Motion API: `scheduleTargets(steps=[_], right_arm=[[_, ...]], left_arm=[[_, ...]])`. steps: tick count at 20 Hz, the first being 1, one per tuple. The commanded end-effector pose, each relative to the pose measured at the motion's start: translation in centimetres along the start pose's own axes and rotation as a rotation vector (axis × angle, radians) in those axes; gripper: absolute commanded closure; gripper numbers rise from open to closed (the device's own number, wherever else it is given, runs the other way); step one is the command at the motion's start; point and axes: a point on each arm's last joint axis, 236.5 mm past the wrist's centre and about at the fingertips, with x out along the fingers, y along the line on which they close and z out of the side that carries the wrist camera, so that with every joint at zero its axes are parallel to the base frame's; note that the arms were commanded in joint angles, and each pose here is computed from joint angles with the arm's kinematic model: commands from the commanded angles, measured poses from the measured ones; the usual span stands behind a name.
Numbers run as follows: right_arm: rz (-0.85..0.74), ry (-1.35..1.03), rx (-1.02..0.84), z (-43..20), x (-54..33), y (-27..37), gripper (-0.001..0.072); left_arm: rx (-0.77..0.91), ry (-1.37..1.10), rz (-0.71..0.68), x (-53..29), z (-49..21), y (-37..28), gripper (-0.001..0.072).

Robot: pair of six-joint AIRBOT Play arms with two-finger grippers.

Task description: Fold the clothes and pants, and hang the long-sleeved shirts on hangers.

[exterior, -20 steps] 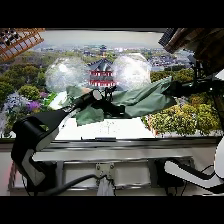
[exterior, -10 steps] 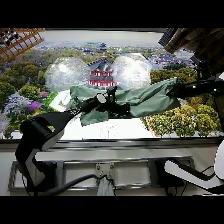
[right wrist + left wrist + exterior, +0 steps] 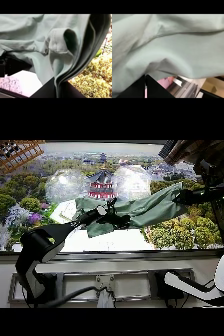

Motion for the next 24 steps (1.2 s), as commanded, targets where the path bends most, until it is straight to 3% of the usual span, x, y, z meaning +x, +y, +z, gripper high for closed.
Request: scheduleTargets(steps=[1, 24], right_arm=[[0.017, -0.005, 0.003, 0.2, -0.2, 0.5, 0.0691], [0.175, -0.146, 0.076, 3.6, -0.8, 4.0, 0.0689]], left_arm=[[0.001, -0.017, 0.002, 0.0, 0.4, 0.0, 0.0701], [-0.007, 0.019, 0.012, 0.7, -0.5, 0.8, 0.0702]])
